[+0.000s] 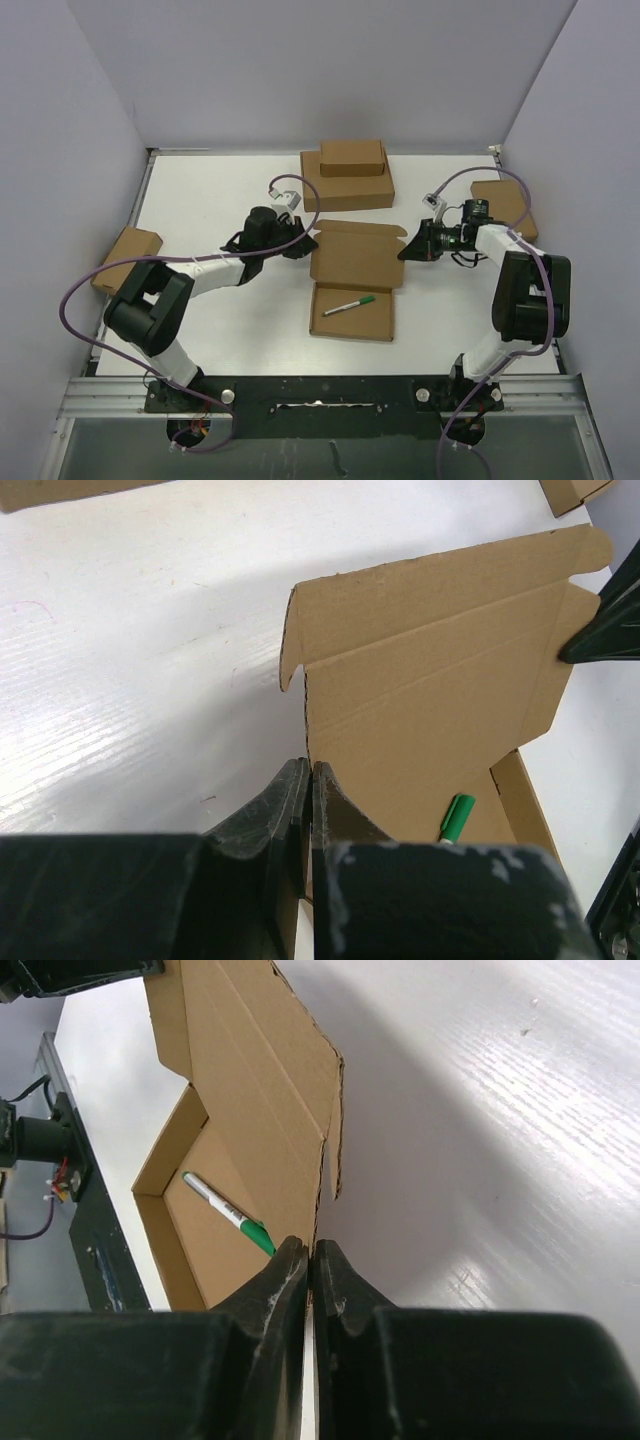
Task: Fold the paper box
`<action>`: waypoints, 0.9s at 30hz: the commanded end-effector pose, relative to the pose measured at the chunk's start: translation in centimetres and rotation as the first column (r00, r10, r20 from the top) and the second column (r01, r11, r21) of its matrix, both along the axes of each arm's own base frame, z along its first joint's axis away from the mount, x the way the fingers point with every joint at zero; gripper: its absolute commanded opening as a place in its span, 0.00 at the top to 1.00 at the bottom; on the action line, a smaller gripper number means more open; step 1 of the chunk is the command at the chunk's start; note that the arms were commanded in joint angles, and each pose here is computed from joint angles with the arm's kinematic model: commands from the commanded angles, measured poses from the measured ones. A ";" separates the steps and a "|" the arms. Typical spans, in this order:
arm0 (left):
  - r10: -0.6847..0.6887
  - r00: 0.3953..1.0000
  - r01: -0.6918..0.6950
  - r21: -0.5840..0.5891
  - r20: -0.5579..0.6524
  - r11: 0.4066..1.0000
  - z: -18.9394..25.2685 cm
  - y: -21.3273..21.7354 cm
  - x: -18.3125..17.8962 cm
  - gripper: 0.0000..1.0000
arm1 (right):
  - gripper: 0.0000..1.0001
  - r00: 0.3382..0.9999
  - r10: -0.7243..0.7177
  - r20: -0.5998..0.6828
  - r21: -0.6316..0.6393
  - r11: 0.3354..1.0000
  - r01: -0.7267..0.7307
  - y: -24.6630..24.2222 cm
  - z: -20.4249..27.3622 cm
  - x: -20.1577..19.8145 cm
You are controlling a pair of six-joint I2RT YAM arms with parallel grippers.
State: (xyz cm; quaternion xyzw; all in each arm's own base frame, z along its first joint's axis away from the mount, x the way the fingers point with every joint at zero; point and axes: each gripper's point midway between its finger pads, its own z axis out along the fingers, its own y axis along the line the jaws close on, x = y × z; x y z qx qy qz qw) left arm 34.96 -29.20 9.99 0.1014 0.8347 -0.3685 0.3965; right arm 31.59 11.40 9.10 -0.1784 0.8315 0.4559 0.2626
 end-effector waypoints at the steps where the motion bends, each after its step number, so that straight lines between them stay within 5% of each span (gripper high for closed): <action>1: 0.002 0.994 0.005 -0.069 0.105 0.998 5.1 -1.2 0.2 1.00 | 1.00 0.984 -0.007 0.176 -0.049 0.999 0.016 -0.3 3.1 1.4; 12: 0.194 0.965 -0.199 0.013 0.175 0.980 7.1 -2.0 1.9 1.00 | 1.00 0.898 -0.021 0.439 -0.302 0.938 0.169 0.8 7.0 3.9; 27: 0.308 0.892 -0.328 0.006 0.332 0.945 11.0 -2.8 5.7 1.00 | 1.00 0.766 -0.056 0.640 -0.408 0.820 0.401 2.3 9.3 10.2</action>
